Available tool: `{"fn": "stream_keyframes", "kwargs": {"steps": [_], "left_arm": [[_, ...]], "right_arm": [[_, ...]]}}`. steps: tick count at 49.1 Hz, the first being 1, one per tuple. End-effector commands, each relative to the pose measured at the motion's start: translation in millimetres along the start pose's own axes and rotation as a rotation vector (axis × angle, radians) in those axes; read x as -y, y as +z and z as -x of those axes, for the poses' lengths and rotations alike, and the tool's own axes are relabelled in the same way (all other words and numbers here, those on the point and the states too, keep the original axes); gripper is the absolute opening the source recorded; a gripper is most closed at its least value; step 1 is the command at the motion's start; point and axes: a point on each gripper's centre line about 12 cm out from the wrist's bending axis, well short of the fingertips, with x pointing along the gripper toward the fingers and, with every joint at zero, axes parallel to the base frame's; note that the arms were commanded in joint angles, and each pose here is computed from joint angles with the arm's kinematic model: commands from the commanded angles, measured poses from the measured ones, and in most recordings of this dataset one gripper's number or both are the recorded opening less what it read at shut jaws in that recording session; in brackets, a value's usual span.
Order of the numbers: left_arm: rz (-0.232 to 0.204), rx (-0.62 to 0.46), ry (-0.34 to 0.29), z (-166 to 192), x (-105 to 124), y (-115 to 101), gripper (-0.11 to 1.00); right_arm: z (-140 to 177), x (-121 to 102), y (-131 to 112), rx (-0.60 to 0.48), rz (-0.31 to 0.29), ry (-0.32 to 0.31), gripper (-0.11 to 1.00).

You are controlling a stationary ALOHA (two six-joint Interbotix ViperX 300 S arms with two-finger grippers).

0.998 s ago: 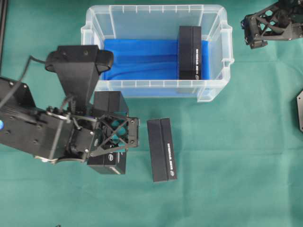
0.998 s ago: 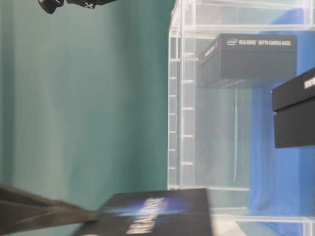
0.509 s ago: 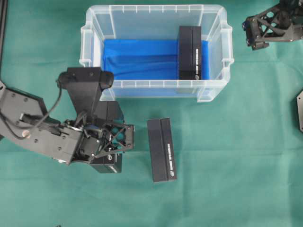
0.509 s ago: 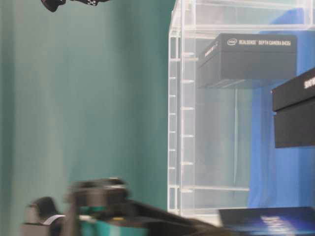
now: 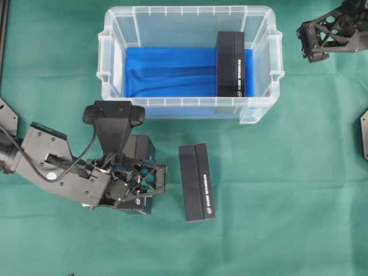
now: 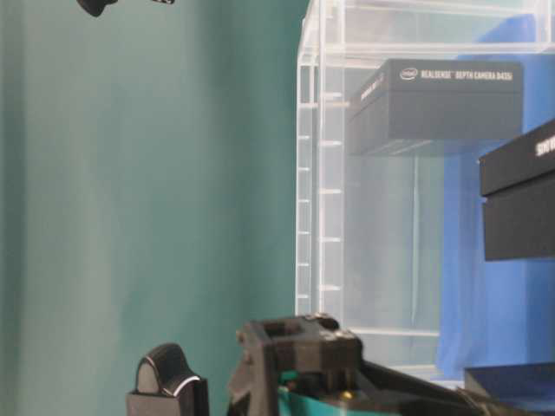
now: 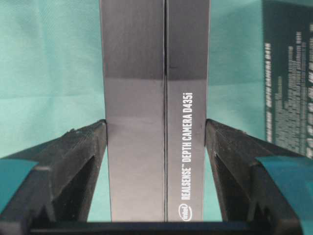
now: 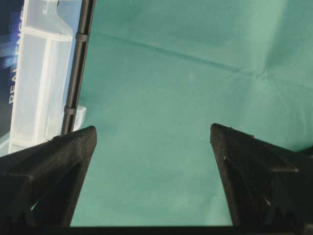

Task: Take out the box from the case.
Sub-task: 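Carry the box forward and lower it onto the table left of the first box, then open the left gripper and retract the left arm to the left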

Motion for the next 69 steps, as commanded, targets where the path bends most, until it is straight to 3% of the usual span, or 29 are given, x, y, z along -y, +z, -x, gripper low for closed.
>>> {"fn": "stream_keyframes", "kwargs": {"steps": [1, 21, 40, 48, 69], "left_arm": [[0.002, -0.013, -0.031, 11.2, 1.7, 0.4, 0.62], [0.003, -0.035, -0.077, 13.4, 7.5, -1.9, 0.62], [0.03, -0.067, -0.065, 16.2, 6.0, -2.6, 0.62], [0.035, -0.08, -0.069, 19.3, 6.6, -3.4, 0.96], [0.049, -0.091, -0.11, 35.5, 7.1, 3.1, 0.94]], "right_arm": [[7.1, -0.3, 0.4, 0.01, -0.002, 0.021, 0.92], [7.4, -1.5, -1.6, 0.009, 0.007, 0.023, 0.92], [7.5, -2.2, -2.7, 0.006, 0.012, 0.025, 0.92], [7.1, -2.2, -2.4, 0.008, 0.015, 0.022, 0.92], [7.5, -2.1, -2.2, 0.011, 0.015, 0.024, 0.92]]}}
